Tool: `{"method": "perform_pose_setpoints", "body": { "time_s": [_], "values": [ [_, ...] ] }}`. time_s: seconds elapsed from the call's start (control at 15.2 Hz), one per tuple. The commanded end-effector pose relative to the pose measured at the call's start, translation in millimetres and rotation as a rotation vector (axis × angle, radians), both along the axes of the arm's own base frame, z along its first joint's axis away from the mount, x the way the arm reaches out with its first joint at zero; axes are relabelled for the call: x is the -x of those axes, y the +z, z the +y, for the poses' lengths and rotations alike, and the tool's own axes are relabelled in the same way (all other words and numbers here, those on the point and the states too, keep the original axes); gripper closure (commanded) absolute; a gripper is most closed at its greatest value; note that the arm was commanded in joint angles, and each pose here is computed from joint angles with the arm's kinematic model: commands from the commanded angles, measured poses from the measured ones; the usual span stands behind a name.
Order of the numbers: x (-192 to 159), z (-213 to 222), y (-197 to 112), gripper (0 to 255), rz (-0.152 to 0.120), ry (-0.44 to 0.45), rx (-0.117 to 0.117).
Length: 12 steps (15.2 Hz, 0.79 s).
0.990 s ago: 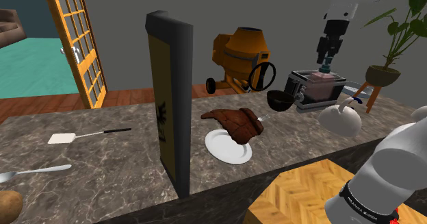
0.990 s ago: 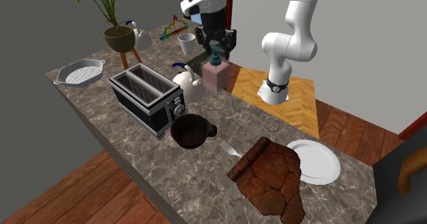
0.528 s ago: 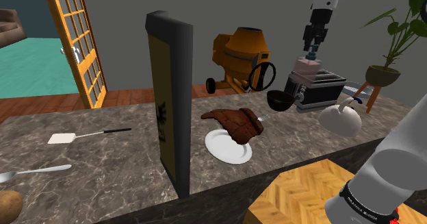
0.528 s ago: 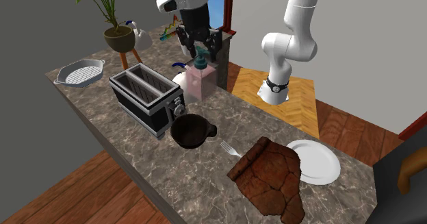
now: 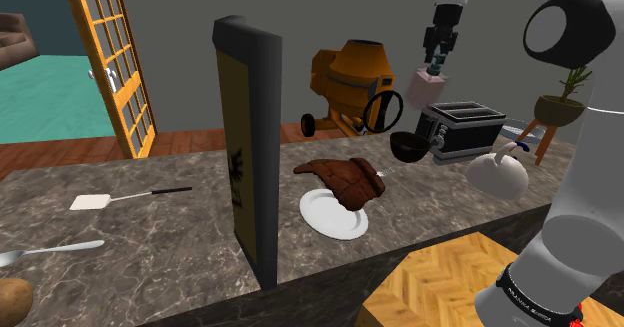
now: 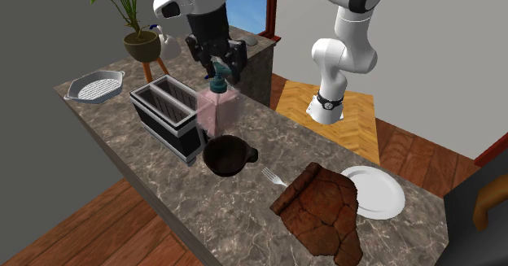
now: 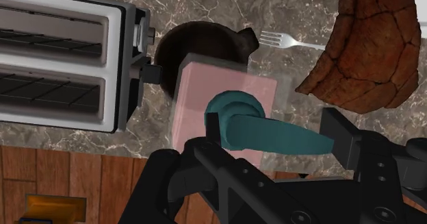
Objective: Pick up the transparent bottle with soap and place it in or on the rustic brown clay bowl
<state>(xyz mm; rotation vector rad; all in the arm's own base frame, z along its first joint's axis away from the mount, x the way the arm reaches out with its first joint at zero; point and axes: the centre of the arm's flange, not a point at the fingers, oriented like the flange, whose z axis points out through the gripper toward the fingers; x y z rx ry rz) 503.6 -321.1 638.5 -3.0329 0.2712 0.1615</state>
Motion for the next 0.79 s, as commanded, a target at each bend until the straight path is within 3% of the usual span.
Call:
{"method": "perform_pose_setpoints", "body": {
  "time_s": [0.0, 0.73],
  "values": [
    [-1, 0, -10, 255, -0.001, 0.0, 0.0],
    [-1, 0, -68, 255, -0.001, 0.0, 0.0]
  ]
}}
